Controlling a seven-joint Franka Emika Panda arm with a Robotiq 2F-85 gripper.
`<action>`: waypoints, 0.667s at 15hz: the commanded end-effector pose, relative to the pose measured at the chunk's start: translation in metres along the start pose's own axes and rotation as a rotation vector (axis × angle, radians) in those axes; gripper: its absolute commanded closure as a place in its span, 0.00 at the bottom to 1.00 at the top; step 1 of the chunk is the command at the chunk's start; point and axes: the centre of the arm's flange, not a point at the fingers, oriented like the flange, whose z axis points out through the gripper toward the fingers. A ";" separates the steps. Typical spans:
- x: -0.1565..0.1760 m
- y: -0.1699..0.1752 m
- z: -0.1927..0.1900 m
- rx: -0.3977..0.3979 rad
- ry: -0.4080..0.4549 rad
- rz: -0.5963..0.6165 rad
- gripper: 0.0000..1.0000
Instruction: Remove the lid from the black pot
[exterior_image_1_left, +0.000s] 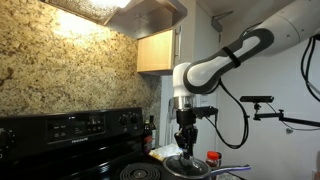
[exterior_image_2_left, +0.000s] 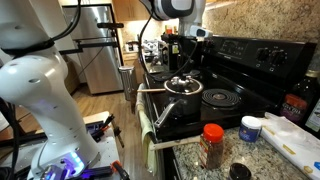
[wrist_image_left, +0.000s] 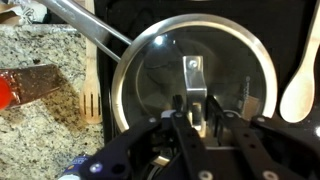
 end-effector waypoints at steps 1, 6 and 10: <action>-0.003 -0.003 -0.005 0.011 -0.002 -0.034 0.99; -0.010 -0.005 -0.025 0.006 0.035 -0.074 0.95; -0.021 -0.016 -0.056 -0.012 0.110 -0.118 0.95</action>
